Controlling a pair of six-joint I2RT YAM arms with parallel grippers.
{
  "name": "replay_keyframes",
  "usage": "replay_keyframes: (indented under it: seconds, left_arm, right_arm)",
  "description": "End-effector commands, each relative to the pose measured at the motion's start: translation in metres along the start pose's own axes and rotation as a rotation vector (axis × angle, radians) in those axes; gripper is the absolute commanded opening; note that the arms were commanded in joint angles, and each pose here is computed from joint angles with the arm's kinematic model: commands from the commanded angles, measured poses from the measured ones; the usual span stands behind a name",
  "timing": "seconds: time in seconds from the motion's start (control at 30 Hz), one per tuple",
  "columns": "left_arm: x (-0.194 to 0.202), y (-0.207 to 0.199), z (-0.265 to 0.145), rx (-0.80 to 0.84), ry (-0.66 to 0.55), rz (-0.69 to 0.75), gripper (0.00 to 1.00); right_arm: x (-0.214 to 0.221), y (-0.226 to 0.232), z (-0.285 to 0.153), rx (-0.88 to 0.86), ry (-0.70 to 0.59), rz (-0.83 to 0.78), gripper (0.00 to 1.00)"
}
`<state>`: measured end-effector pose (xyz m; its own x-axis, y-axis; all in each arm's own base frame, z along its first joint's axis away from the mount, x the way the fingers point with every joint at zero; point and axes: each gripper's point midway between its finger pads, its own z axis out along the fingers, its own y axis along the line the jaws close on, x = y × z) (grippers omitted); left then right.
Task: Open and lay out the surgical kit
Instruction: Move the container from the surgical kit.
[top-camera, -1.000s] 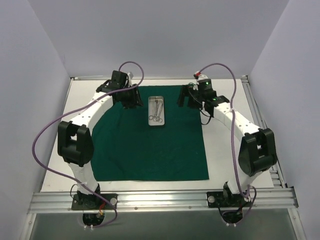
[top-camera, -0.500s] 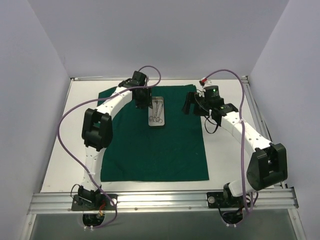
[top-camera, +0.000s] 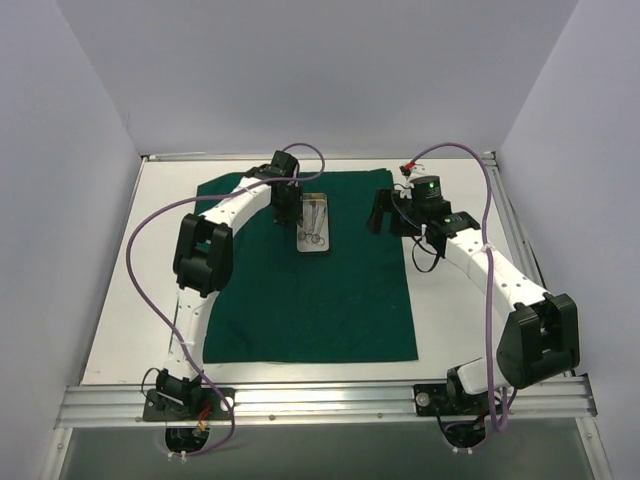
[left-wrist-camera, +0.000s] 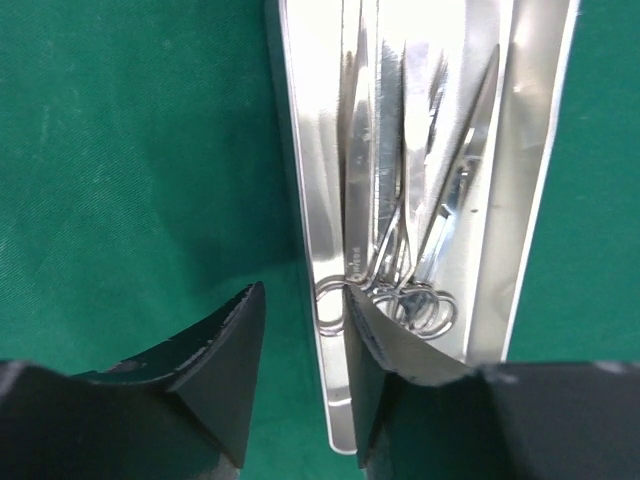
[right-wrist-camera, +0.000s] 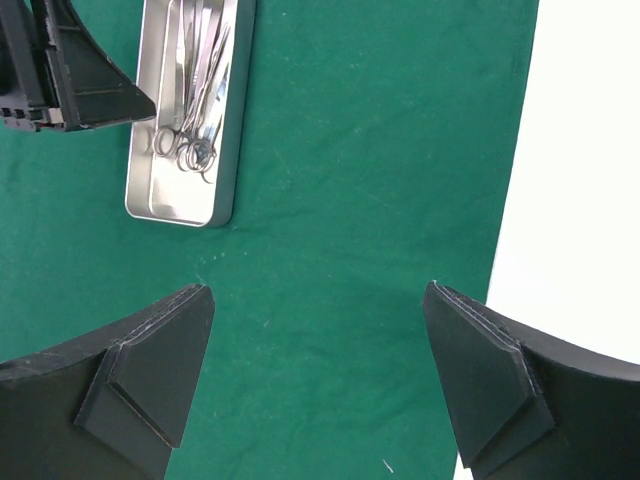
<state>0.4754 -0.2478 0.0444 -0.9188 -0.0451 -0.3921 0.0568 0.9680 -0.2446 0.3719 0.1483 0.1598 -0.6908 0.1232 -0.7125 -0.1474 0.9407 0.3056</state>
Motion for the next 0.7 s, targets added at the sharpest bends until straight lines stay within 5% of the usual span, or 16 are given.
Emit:
replay_keyframes:
  seconds: [0.0,0.4,0.53,0.67]
  left_arm:
    - [-0.010,-0.006,-0.001,0.003,-0.023,0.017,0.42]
    - [-0.014,-0.006,0.006,-0.004,-0.012,0.034,0.20]
    - [-0.014,-0.007,0.007,-0.004,-0.005,0.039,0.03]
    - [-0.019,-0.009,0.000,0.002,-0.018,0.052,0.02]
  right_arm:
    - [-0.009,-0.002,-0.015,0.007,-0.041,-0.018,0.90]
    - [-0.002,-0.004,-0.016,0.008,-0.029,-0.020,0.90]
    - [-0.002,-0.004,-0.016,0.009,-0.031,-0.022,0.91]
    - [-0.002,-0.003,-0.016,0.004,-0.026,-0.023,0.90]
